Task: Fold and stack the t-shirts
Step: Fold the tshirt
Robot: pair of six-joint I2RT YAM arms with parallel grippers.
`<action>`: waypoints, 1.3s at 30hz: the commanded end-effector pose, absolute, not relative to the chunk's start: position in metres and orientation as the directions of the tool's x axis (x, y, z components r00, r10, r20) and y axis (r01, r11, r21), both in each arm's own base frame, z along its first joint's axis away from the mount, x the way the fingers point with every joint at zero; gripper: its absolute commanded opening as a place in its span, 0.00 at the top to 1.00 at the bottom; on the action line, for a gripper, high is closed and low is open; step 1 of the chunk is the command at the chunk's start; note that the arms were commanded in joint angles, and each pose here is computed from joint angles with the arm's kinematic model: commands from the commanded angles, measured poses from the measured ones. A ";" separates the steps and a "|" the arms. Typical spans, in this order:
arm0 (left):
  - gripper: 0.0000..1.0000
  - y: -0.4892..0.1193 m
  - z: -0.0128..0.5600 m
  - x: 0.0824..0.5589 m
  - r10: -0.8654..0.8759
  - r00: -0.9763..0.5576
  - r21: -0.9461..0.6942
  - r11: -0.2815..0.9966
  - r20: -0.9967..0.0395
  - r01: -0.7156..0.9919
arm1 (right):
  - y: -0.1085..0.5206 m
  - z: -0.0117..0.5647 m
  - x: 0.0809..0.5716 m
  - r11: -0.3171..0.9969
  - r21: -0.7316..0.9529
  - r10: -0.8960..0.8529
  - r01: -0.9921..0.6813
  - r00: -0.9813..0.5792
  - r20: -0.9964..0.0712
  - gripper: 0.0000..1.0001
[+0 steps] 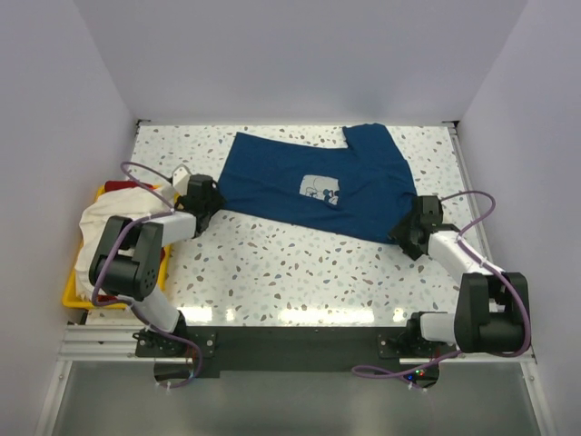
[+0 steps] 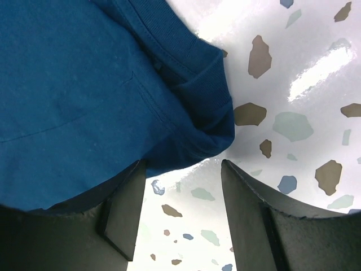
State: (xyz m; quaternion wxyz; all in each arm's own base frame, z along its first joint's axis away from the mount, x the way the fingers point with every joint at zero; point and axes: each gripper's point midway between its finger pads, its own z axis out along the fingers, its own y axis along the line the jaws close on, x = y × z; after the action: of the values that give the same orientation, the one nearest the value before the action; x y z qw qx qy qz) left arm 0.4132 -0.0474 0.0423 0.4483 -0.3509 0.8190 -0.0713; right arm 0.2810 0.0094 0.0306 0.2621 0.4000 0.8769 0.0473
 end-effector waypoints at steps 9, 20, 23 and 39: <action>0.46 -0.038 0.037 0.433 -0.636 -0.319 -0.415 0.731 -0.703 -0.541 | -0.002 0.042 0.299 0.683 0.292 0.707 0.669 -0.507 -0.492 0.47; 1.00 -0.037 0.037 0.439 -0.622 -0.342 -0.391 0.742 -0.704 -0.544 | -0.017 0.064 0.322 0.684 0.286 0.699 0.671 -0.491 -0.520 0.86; 1.00 -0.031 0.041 0.431 -0.630 -0.339 -0.372 0.724 -0.699 -0.580 | -0.023 0.072 0.325 0.678 0.271 0.702 0.683 -0.494 -0.513 1.00; 1.00 -0.020 0.034 0.327 -0.673 -0.356 -0.259 0.635 -0.649 -0.728 | -0.050 0.105 0.272 0.614 0.239 0.759 0.752 -0.481 -0.438 1.00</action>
State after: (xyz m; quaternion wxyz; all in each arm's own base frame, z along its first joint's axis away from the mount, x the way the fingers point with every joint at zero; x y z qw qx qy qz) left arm 0.3479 -0.0352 0.0234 0.3620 -0.3989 0.8425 -0.0047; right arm 0.2828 -0.0395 0.0813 0.2451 0.4375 0.8649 0.0234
